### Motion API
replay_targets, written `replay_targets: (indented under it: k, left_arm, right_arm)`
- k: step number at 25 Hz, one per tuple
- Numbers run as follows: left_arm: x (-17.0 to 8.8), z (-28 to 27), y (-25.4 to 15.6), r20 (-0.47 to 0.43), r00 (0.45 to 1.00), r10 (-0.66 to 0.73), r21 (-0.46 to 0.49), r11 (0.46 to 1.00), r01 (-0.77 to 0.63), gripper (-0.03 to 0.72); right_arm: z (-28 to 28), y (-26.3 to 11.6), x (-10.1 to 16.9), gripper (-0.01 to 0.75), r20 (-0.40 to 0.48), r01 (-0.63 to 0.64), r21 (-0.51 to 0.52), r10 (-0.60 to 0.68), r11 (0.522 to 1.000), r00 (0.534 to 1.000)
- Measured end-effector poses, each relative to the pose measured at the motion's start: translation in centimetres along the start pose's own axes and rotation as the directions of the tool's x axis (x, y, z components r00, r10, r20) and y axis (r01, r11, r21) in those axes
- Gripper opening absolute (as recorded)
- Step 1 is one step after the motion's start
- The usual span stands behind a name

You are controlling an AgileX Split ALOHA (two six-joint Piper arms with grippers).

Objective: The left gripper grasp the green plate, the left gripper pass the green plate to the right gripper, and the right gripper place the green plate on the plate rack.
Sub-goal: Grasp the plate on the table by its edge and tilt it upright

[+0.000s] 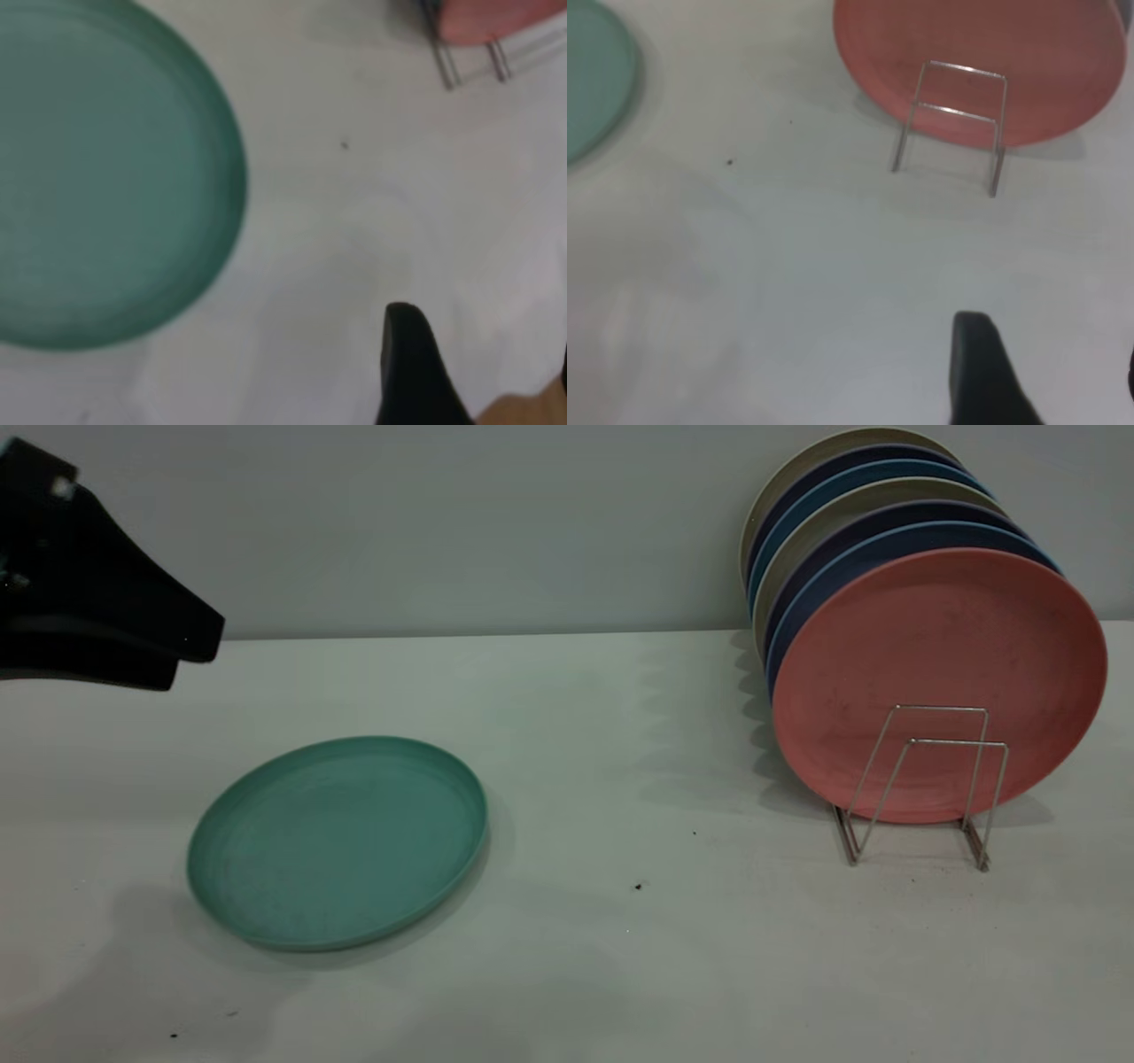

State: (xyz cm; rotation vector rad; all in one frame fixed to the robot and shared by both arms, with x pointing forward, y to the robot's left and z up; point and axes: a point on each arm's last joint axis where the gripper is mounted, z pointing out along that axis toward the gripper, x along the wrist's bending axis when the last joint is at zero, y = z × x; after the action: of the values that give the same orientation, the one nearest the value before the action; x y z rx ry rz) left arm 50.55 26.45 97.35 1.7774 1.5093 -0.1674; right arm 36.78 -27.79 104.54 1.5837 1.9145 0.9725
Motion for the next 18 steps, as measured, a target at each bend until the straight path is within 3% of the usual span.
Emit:
replay_targets:
  k: [5, 9, 18]
  left_arm:
    - [6.9, 0.1, 2.3, 0.043, 0.981, -0.189, 0.011, 0.982, 0.189, 0.433]
    - [11.8, 0.6, 1.3, 0.013, 0.943, -0.333, 0.013, 0.943, 0.332, 0.433]
    - [16.7, 5.6, -2.2, -0.019, 0.852, -0.524, 0.087, 0.848, 0.523, 0.433]
  right_arm:
    - [0.0, 0.1, 0.1, 0.411, -0.006, -0.009, -0.010, 0.009, 1.000, 1.000]
    - [0.0, 0.1, 0.1, 0.411, -0.008, -0.015, -0.015, 0.015, 1.000, 1.000]
    - [0.0, 0.3, 0.0, 0.411, -0.001, -0.016, -0.034, 0.016, 0.999, 1.000]
